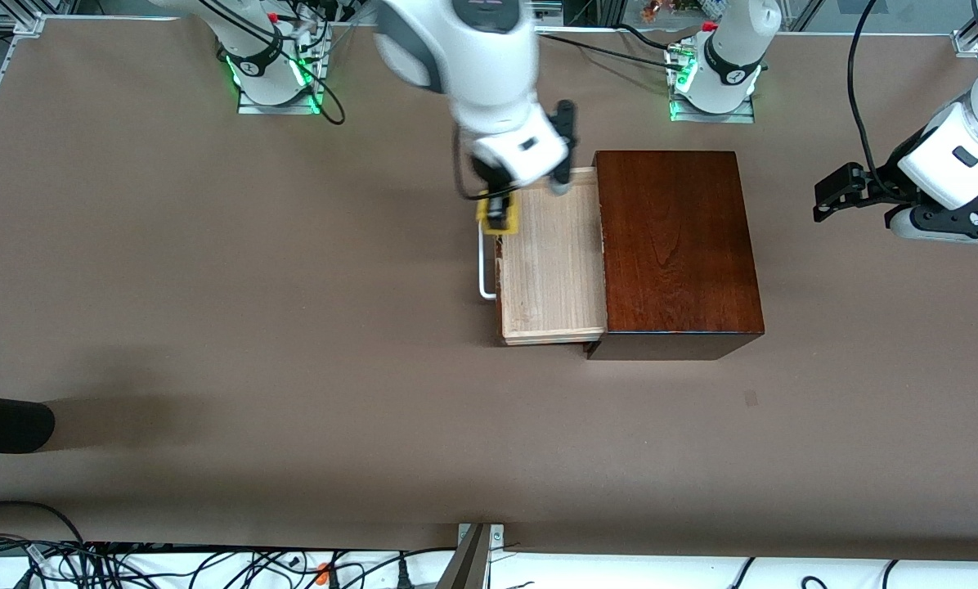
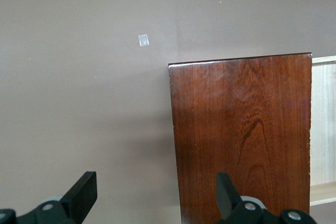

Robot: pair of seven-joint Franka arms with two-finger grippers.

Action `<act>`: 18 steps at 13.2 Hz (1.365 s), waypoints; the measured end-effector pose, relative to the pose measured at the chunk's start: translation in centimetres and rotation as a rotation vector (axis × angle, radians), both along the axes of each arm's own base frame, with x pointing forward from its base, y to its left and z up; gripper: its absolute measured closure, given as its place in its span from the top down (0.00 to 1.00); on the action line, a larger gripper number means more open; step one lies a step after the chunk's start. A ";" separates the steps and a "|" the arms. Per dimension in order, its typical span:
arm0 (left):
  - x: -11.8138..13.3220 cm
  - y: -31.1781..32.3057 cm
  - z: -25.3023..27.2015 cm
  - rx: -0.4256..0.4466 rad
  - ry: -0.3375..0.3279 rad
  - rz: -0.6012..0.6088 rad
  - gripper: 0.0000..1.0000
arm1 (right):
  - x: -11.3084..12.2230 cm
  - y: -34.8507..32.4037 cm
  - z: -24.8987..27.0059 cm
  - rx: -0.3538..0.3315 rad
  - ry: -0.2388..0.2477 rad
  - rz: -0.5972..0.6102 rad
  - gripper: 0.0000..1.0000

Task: Open drawer, take yellow block, close drawer
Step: 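Grasp the yellow cube with the right gripper and lift it, then place the cube on the table with the right gripper while the left gripper approaches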

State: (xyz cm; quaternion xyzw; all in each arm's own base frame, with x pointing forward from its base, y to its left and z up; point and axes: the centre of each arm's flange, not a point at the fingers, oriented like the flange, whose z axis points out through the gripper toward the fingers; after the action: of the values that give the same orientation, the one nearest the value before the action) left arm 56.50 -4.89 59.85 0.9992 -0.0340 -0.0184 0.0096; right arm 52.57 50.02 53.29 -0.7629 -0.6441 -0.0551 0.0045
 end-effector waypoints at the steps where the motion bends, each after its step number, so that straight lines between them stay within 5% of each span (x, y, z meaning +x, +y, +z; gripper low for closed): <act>1: -0.1 -0.7 0.0 0.000 0.002 -0.013 1.00 | 2.2 -3.2 1.7 0.018 -0.012 -0.054 0.55; 4: -0.9 -6.6 -0.5 -0.002 0.024 -0.123 1.00 | 7.0 -13.6 6.3 0.037 -0.043 -0.244 0.55; 7: -2.3 -14.2 -2.0 -0.006 0.050 -0.261 1.00 | 9.9 -26.0 4.7 -0.009 0.029 -0.478 0.55; 13: -7.4 -33.3 -5.9 -0.045 0.069 -0.604 1.00 | 8.9 -35.3 -7.6 -0.115 0.190 -0.940 0.55; 18: -12.6 -46.1 -15.6 -0.003 0.058 -1.064 1.00 | 8.2 -39.1 -20.9 -0.142 0.230 -1.107 0.55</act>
State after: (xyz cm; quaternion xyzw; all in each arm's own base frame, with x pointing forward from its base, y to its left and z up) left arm 43.94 -50.97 44.26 0.8428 -0.5360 -0.0485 0.0011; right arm 60.73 10.92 32.44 -0.9862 -0.1460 0.0777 -0.0062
